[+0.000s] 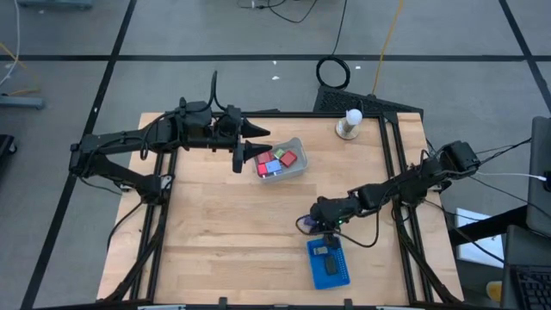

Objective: Pick & Place Office items
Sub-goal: Put the dark blue timer into the blue bin

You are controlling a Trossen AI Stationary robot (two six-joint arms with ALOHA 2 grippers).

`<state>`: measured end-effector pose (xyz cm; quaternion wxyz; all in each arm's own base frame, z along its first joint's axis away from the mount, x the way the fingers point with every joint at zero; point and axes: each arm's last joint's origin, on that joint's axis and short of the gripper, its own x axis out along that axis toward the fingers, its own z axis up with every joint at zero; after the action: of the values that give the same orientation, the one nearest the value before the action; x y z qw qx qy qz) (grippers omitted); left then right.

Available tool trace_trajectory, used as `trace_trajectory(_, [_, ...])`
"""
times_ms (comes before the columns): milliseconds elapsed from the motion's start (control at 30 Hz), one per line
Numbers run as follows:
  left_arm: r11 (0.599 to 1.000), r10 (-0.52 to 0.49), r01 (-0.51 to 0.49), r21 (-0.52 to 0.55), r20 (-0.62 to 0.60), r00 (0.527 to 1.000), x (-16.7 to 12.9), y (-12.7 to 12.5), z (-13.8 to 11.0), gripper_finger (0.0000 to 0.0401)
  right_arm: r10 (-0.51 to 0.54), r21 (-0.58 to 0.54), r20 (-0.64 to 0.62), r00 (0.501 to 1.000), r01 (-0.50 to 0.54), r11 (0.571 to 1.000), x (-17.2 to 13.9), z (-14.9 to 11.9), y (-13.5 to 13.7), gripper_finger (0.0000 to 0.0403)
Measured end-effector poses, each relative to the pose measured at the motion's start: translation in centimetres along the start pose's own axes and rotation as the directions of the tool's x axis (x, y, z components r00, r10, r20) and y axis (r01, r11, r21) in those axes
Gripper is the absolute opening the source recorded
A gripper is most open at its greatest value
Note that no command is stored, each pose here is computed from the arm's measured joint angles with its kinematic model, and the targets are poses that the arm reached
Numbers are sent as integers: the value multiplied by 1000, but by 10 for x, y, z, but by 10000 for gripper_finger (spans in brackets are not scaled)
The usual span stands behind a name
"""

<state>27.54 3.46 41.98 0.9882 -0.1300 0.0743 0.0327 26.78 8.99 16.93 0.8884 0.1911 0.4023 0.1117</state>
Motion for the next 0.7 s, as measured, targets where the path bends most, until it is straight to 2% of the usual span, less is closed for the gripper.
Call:
trace_trajectory(133, [1000,0,0,8,-2,1000,0,0,0,244,-115,-50,-64,991,112,992,-9,19,8,0])
trace_trajectory(267, [1000,8,-7,25,-33,999,-1,1,-3,244,-183,-18,-135,974,182,983,-20,33,8,0])
trace_trajectory(367, [999,-2,4,51,-39,999,-18,-2,1,244,-209,5,-171,963,213,977,-27,41,9,0])
trace_trajectory(567, [964,-181,173,202,24,983,-56,-17,16,244,-226,49,-179,958,238,970,-32,48,6,0])
trace_trajectory(700, [951,-198,172,257,78,977,-85,-23,23,244,-240,83,-187,953,259,962,-33,49,3,0])
